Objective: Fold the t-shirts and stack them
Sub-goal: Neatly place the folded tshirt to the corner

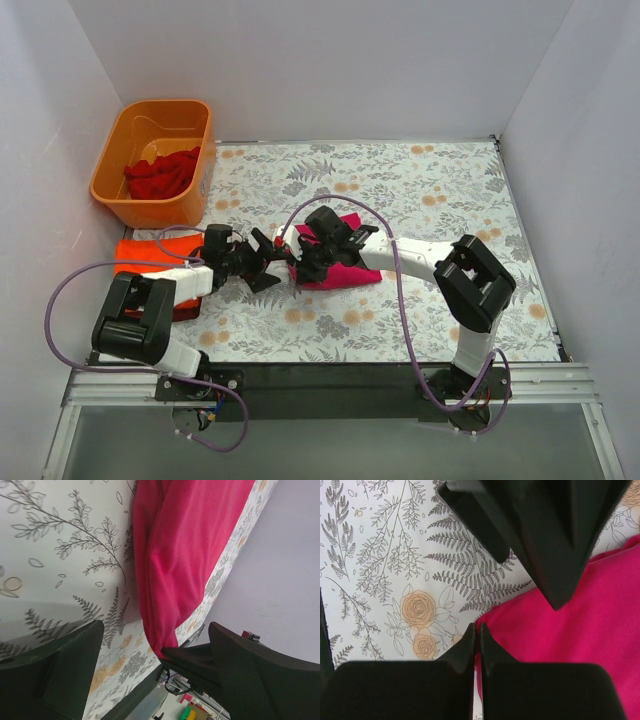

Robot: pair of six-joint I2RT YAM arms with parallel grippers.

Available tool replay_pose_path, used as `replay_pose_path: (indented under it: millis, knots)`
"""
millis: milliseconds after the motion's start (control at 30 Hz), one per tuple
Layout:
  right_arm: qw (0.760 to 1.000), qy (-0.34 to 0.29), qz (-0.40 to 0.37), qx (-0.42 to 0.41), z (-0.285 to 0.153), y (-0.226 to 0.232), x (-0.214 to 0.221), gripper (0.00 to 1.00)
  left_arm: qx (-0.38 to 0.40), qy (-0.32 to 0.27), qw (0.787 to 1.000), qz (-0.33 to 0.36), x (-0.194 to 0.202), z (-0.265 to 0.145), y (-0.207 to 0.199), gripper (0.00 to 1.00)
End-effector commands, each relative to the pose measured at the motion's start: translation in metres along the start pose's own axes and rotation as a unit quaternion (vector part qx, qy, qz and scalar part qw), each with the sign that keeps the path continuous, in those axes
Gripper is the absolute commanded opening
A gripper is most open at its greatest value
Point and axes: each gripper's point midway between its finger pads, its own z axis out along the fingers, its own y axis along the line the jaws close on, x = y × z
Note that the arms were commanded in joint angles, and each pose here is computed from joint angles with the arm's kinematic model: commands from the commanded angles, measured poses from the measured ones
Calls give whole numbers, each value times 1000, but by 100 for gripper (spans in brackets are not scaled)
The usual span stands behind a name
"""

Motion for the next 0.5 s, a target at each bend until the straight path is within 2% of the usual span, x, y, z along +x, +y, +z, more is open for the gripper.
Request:
replay_pose_path:
  millis: [0, 300, 467]
  knots:
    - [999, -35, -2, -17, -9, 9, -23, 1, 23, -13, 1000, -9, -3, 11, -15, 86]
    - [998, -63, -2, -28, -19, 17, -43, 1, -6, 21, 999, -34, 3, 40, -4, 86]
    - [997, -66, -12, -30, -21, 21, -45, 1, 1, 77, 996, -39, 18, 50, -1, 75]
